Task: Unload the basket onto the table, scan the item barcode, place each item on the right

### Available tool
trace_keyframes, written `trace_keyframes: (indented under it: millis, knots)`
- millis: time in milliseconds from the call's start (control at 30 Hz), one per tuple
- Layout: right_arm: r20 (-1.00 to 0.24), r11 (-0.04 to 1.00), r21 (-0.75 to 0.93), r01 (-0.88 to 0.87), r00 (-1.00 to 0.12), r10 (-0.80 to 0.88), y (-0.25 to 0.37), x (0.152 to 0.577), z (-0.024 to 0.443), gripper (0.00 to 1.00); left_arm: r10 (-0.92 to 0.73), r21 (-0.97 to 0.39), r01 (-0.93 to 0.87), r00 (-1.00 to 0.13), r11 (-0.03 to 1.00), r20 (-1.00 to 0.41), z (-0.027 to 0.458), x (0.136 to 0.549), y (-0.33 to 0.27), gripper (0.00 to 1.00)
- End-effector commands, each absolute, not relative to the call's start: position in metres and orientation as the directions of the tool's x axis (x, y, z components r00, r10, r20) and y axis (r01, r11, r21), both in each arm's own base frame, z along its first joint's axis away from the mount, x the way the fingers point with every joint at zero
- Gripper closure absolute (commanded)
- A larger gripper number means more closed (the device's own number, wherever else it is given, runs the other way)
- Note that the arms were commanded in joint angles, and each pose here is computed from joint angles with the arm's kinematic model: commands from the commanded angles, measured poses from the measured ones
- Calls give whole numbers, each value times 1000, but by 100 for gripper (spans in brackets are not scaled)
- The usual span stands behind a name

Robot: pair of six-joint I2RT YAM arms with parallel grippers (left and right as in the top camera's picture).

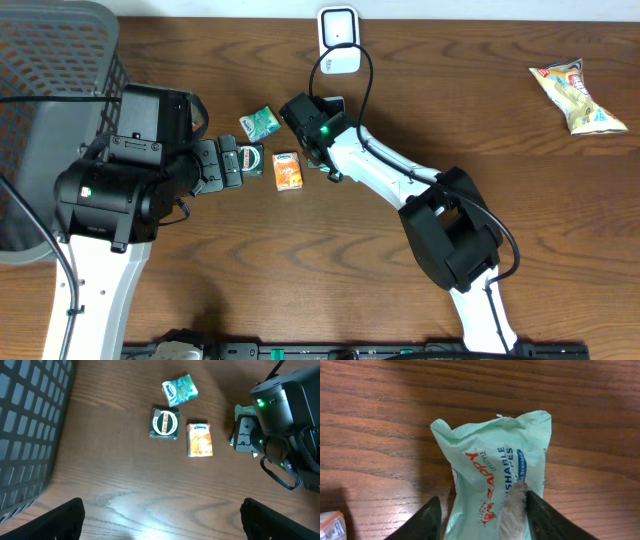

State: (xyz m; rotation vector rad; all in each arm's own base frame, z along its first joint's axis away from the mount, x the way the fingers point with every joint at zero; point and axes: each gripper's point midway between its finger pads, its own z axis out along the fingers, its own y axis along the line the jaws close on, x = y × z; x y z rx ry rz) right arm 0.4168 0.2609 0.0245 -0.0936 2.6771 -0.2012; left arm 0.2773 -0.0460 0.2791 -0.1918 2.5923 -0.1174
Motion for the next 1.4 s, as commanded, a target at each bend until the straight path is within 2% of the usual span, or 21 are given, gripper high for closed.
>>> trace_keyframes:
  millis: [0, 133, 300, 367, 500, 567, 600, 733, 833, 933, 1067, 1133, 1233, 1367]
  knots:
    - [-449, 988, -153, -28, -889, -95, 259, 416, 33, 60, -158, -117, -113, -841, 987, -518, 283, 278, -45, 2]
    - [-449, 988, -153, -24, -889, -91, 257, 416, 28, 64, -158, -117, -113, -841, 987, -518, 283, 278, -45, 2]
    - [-444, 988, -156, -3, -893, -73, 244, 418, 15, 63, -158, -117, -113, -841, 987, -518, 283, 278, -45, 2]
    - [-438, 989, -150, 2, -896, -64, 241, 418, 11, 65, -158, -117, -113, -841, 987, -518, 283, 278, -45, 2]
    - [-426, 991, -134, 6, -903, -53, 239, 418, 12, 83, -158, -117, -113, -841, 987, -518, 283, 278, -45, 2]
    - [-407, 995, -96, -9, -912, -47, 243, 418, 15, 97, -158, -117, -113, -841, 987, -518, 283, 278, -45, 2]
    - [-393, 998, -61, -30, -918, -52, 247, 418, 18, 99, -158, -117, -113, -841, 987, -518, 283, 278, -45, 2]
    - [-346, 987, 130, -98, -937, -47, 261, 421, 41, 99, -158, -117, -113, -841, 987, -518, 283, 278, -45, 2]
    - [-301, 938, 315, -146, -952, -47, 265, 420, 65, 99, -158, -117, -113, -841, 987, -518, 283, 278, -45, 2]
    - [-240, 814, 544, -203, -967, -81, 271, 414, 90, 99, -158, -117, -113, -841, 987, -518, 283, 278, -45, 2]
    - [-204, 643, 729, -233, -972, -121, 266, 408, 110, 99, -158, -117, -113, -841, 987, -518, 283, 278, -45, 3]
    - [-193, 626, 749, -218, -975, -109, 255, 410, 108, 99, -158, -117, -113, -841, 987, -518, 283, 278, -45, 2]
    - [-205, 710, 671, -214, -974, -99, 238, 415, 90, 96, -158, -117, -113, -841, 987, -518, 283, 278, -45, 2]
    - [-218, 814, 535, -227, -968, -127, 237, 411, 72, 74, -158, -117, -113, -841, 987, -518, 283, 278, -45, 2]
